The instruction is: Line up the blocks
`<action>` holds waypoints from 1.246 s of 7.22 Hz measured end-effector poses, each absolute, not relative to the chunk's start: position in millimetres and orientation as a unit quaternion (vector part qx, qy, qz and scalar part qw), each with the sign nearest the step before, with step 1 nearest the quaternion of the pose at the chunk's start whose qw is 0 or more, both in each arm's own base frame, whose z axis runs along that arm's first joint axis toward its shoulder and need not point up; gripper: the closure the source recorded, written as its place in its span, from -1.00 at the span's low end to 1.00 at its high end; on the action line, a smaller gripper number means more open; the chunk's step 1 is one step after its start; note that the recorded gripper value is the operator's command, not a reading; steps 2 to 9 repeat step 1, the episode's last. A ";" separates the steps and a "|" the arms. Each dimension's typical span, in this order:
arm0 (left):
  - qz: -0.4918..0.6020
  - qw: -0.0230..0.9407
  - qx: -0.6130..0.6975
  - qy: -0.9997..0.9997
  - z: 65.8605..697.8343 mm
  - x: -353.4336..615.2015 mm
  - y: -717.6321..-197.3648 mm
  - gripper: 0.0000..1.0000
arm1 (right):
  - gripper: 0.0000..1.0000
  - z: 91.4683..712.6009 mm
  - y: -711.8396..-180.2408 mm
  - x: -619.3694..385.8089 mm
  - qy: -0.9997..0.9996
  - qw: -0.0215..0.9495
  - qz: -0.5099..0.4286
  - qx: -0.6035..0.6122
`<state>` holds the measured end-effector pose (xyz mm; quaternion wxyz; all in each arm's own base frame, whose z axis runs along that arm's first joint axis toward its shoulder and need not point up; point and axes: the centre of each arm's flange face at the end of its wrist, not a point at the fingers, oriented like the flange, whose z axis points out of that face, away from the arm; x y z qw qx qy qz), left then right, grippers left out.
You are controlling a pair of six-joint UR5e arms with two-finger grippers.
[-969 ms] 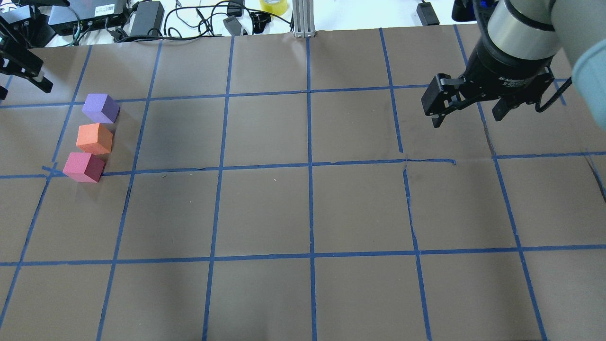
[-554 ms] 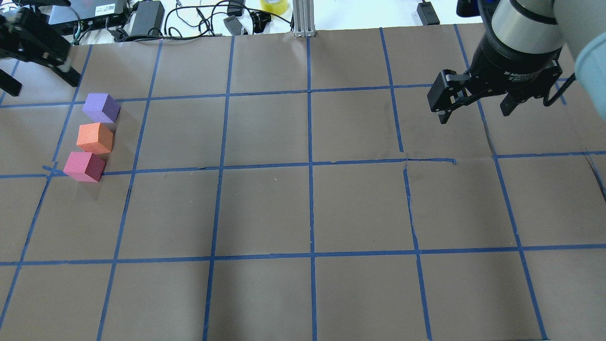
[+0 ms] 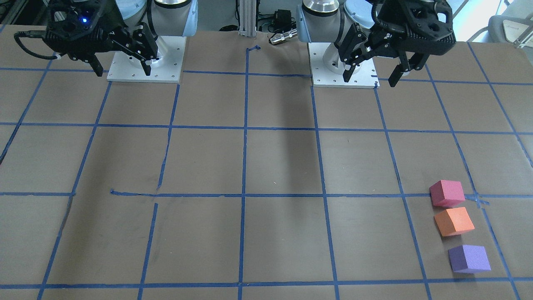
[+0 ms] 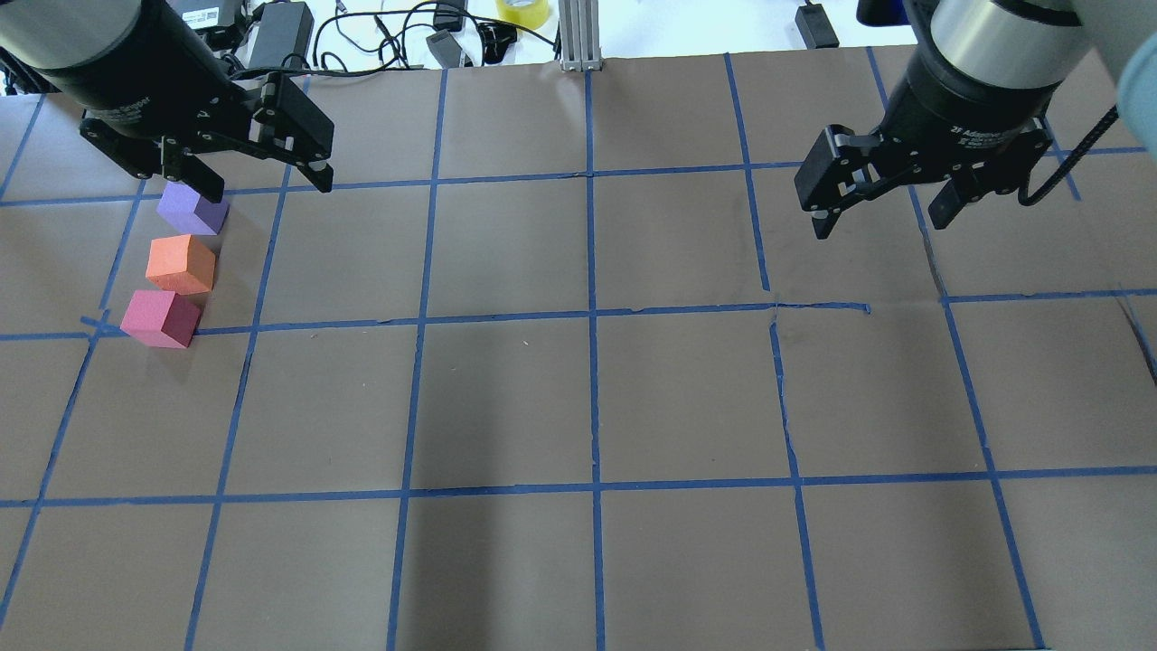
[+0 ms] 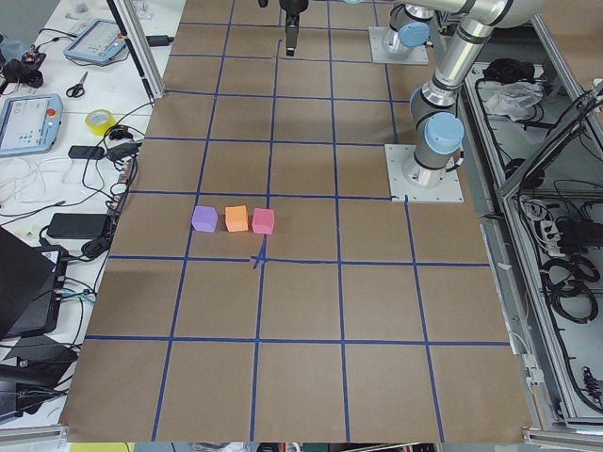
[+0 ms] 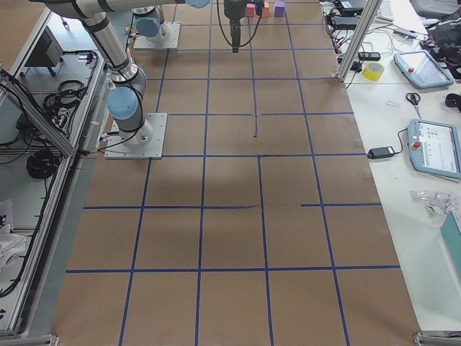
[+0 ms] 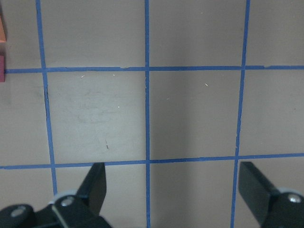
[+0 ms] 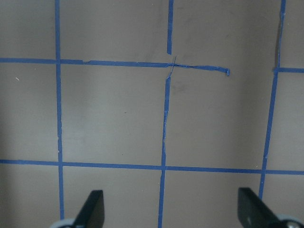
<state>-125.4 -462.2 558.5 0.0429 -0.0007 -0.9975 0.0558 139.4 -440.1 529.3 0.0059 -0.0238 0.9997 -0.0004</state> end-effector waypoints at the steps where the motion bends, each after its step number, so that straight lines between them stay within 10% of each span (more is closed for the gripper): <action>1: 0.061 0.042 -0.001 -0.997 558.7 -126.2 -460.0 -1.00 | -1.00 527.9 -439.5 139.8 1.000 0.008 0.003 -0.023; 9: 0.061 0.042 -0.001 -0.997 558.7 -126.2 -460.0 -1.00 | -1.00 527.9 -439.5 139.8 1.000 0.008 0.003 -0.023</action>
